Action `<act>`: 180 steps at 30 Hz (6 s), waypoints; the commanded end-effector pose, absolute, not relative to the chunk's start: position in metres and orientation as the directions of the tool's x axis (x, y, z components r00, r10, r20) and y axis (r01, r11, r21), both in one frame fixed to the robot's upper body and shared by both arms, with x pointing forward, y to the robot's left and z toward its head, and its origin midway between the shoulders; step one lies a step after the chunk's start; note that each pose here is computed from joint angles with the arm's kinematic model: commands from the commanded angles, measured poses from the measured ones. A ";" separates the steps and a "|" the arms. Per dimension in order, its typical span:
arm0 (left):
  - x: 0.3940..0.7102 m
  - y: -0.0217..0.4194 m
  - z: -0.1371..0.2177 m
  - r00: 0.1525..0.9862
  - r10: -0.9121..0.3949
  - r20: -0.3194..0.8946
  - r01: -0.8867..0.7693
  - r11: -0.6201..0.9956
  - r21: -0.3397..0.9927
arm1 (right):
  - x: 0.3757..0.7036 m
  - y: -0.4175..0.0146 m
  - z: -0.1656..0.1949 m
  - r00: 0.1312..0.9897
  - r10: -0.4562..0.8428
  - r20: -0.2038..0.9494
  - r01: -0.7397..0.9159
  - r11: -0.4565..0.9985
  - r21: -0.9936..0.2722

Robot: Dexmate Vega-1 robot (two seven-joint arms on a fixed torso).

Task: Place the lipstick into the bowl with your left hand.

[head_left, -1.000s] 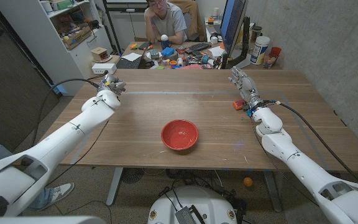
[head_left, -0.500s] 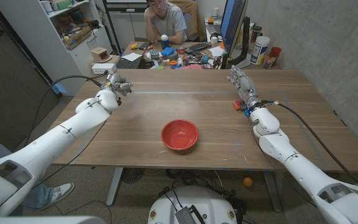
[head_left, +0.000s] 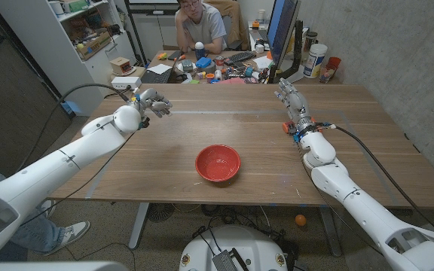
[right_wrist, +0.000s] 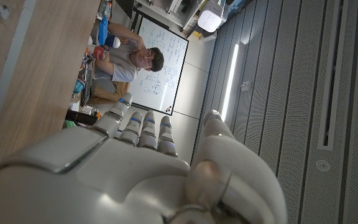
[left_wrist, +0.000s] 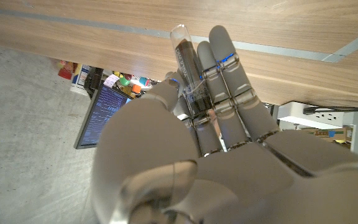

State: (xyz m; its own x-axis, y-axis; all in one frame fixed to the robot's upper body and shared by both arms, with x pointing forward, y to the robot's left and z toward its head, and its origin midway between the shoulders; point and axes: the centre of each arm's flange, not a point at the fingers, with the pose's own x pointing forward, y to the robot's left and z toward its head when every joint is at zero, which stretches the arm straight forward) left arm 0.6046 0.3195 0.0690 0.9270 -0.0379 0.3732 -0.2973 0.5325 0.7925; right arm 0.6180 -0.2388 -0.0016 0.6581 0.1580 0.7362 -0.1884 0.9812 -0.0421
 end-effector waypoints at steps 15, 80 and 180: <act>0.594 0.256 0.076 0.860 -0.408 0.307 -0.237 0.213 0.948 | 0.594 -0.226 -0.008 0.646 0.105 0.756 -0.131 0.991 -0.025; 0.562 0.142 0.056 0.651 -0.759 -0.021 -0.112 -0.123 0.986 | 0.600 -0.226 -0.009 0.654 0.063 0.754 -0.109 0.994 0.011; 0.539 0.126 0.017 0.624 -0.716 -0.313 0.039 -0.371 0.928 | 0.613 -0.233 0.023 0.672 0.019 0.740 -0.059 0.998 0.028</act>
State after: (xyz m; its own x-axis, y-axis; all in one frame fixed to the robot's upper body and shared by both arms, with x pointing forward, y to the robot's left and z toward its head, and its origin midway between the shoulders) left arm 0.5376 0.1278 0.0161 0.6222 -0.7336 -0.2735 0.0075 -0.3437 0.9390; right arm 0.6125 -0.2342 0.0232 0.6718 0.0108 0.7406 -0.0527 0.9981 0.0332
